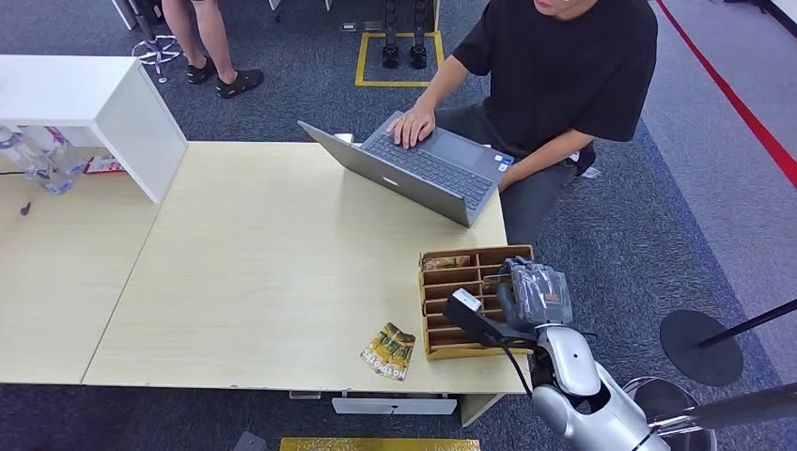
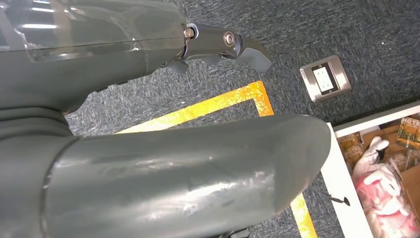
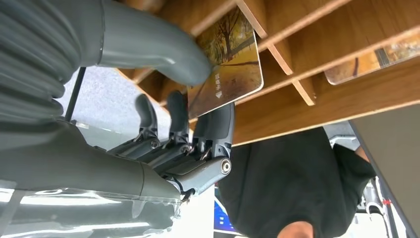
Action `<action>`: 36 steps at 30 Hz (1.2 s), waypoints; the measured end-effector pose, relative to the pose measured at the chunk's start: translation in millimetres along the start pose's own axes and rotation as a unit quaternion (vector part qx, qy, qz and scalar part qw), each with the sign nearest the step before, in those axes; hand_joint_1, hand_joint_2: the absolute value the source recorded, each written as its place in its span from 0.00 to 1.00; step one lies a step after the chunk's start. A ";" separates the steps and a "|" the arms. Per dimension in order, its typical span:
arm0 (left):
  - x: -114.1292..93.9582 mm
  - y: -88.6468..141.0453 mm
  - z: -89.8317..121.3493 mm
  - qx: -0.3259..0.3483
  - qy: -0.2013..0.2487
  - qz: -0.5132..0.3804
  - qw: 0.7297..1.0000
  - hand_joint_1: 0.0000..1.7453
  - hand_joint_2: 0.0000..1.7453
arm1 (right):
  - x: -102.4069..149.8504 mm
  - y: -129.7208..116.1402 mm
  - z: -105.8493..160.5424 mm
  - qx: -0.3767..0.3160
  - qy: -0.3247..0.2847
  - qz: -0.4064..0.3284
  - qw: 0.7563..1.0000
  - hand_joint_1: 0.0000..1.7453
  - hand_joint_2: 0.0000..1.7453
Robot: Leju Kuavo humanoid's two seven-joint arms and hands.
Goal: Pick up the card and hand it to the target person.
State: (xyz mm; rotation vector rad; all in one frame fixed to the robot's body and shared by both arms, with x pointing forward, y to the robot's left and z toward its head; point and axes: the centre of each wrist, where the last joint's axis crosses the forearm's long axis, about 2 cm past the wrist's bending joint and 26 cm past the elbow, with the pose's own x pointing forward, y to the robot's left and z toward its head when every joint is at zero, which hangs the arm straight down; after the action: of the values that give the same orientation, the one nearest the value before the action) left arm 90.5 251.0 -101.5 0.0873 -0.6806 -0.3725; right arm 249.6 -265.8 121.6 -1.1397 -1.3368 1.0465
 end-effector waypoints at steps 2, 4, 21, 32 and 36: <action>0.0 0.0 0.0 0.000 0.000 0.000 1.000 0.00 0.00 | 0.1 -0.1 -0.1 0.000 0.000 0.000 1.000 0.79 1.00; 0.0 0.0 0.0 0.000 0.000 0.000 1.000 0.00 0.00 | 0.1 0.0 0.0 0.000 0.000 0.000 1.000 0.81 1.00; 0.0 0.0 0.0 0.000 0.000 -0.001 1.000 0.00 0.00 | 0.7 0.1 0.0 0.002 0.002 -0.004 1.000 0.80 1.00; -0.2 0.0 0.1 0.000 0.000 -0.001 1.000 0.00 0.00 | 1.6 -5.1 0.7 -0.009 0.003 -0.012 1.000 0.79 1.00; -0.3 0.1 0.1 0.001 -0.001 -0.001 1.000 0.00 0.00 | 1.3 -11.0 0.2 -0.022 0.002 -0.015 1.000 0.79 1.00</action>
State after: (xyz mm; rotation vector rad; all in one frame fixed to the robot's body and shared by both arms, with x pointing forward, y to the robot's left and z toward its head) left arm 90.3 251.2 -101.6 0.0889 -0.6835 -0.3739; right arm 248.5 -266.4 132.7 -1.1500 -1.3748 0.9966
